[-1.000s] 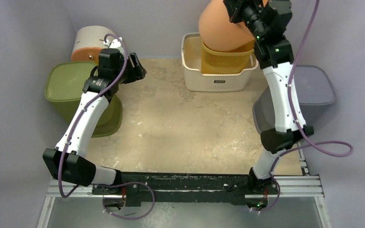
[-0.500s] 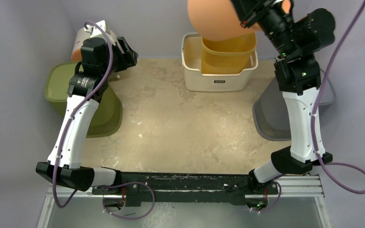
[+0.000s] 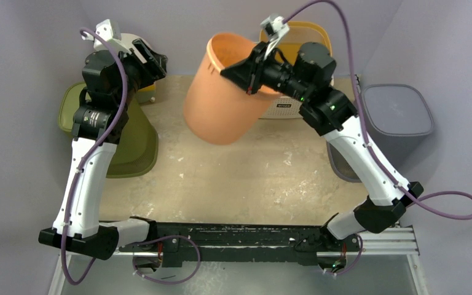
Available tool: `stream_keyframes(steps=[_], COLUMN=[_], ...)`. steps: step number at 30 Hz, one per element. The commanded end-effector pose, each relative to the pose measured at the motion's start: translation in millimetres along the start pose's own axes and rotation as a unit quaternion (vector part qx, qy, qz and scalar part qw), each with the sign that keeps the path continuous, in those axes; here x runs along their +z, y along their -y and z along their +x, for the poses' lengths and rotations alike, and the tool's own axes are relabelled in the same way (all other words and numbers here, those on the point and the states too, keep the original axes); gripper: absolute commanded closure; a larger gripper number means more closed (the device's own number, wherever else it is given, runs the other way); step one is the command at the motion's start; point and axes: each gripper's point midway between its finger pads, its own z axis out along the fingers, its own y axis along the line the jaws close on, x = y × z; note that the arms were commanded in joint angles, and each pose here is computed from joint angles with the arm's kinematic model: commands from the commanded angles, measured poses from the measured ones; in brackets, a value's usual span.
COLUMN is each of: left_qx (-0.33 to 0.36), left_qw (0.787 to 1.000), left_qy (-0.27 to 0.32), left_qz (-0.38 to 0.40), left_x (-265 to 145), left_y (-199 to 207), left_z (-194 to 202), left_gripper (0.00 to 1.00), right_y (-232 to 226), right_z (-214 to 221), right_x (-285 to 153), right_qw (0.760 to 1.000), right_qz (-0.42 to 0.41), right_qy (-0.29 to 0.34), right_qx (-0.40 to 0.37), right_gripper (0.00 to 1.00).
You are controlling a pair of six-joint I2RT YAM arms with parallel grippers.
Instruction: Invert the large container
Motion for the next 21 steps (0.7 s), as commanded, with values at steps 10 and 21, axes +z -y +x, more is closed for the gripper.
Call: stream_keyframes(steps=[10, 21], left_qx=[-0.063, -0.052], left_qw=[0.994, 0.997], left_qy=[0.072, 0.035], left_qz=[0.055, 0.043], left_x=[-37, -39], left_y=[26, 19], left_z=[-44, -24], left_gripper=[0.33, 0.32], right_y=[-15, 38], right_z=[117, 219], right_x=[23, 22], right_qw=[0.989, 0.962], right_qz=[0.112, 0.215], right_qy=[-0.094, -0.167], right_qx=[-0.019, -0.03], right_gripper=[1.0, 1.0])
